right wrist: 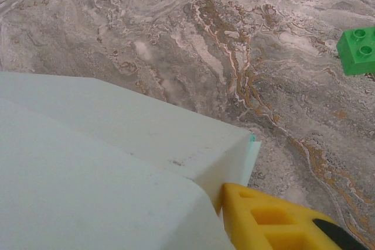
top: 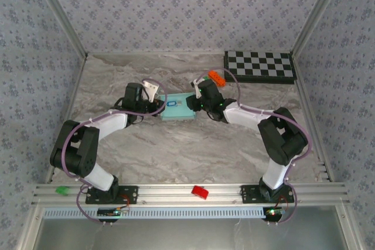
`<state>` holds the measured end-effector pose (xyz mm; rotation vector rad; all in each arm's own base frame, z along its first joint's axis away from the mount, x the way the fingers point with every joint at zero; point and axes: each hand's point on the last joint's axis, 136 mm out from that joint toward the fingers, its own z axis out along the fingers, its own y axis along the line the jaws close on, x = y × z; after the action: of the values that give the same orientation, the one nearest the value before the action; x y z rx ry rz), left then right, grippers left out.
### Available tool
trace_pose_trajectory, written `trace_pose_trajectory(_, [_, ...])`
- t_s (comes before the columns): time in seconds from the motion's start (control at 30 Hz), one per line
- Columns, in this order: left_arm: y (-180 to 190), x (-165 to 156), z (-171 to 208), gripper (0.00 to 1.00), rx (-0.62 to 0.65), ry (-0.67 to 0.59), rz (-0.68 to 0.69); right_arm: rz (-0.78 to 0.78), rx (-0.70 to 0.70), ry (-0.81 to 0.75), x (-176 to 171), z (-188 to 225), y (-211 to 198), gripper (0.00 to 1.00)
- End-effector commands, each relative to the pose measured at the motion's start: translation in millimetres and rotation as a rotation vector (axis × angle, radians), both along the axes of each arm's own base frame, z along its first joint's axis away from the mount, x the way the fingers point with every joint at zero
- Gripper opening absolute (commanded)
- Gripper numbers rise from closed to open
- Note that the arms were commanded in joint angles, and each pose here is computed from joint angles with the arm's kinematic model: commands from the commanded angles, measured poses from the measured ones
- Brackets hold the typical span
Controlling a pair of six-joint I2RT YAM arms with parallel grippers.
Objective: Fold the paper box
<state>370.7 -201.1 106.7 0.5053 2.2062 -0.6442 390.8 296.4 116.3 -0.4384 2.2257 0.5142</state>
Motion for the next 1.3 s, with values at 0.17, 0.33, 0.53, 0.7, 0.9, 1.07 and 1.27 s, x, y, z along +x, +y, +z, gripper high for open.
trace_pose_trajectory(0.17, [-9.6,-7.7,8.4,0.26,-0.015,-0.017,-0.044,0.023,0.048,0.041,-4.2,2.3,20.5,0.34])
trace_pose_trajectory(0.33, [-9.4,-7.0,9.5,0.26,-0.015,-0.021,-0.042,0.032,0.061,0.043,-3.3,6.9,24.8,0.34])
trace_pose_trajectory(0.53, [-9.0,-6.6,10.7,0.26,-0.014,-0.026,-0.04,0.037,0.058,0.054,-2.9,5.4,27.1,0.34])
trace_pose_trajectory(0.7, [-6.8,-10.7,4.9,0.27,-0.003,-0.016,-0.04,0.045,0.039,0.069,-10.2,-8.1,26.7,0.34])
trace_pose_trajectory(0.9, [-2.5,-19.6,-1.6,0.27,0.003,-0.01,-0.037,0.056,0.014,0.067,-23.6,-21.4,26.1,0.34])
trace_pose_trajectory(1.07, [0.4,-26.1,-7.6,0.27,0.007,0.001,-0.028,0.058,-0.006,0.072,-30.7,-30.4,23.7,0.34])
trace_pose_trajectory(1.27, [2.8,-32.1,-15.3,0.27,0.017,0.024,-0.022,0.069,-0.033,0.083,-38.2,-38.5,22.2,0.34])
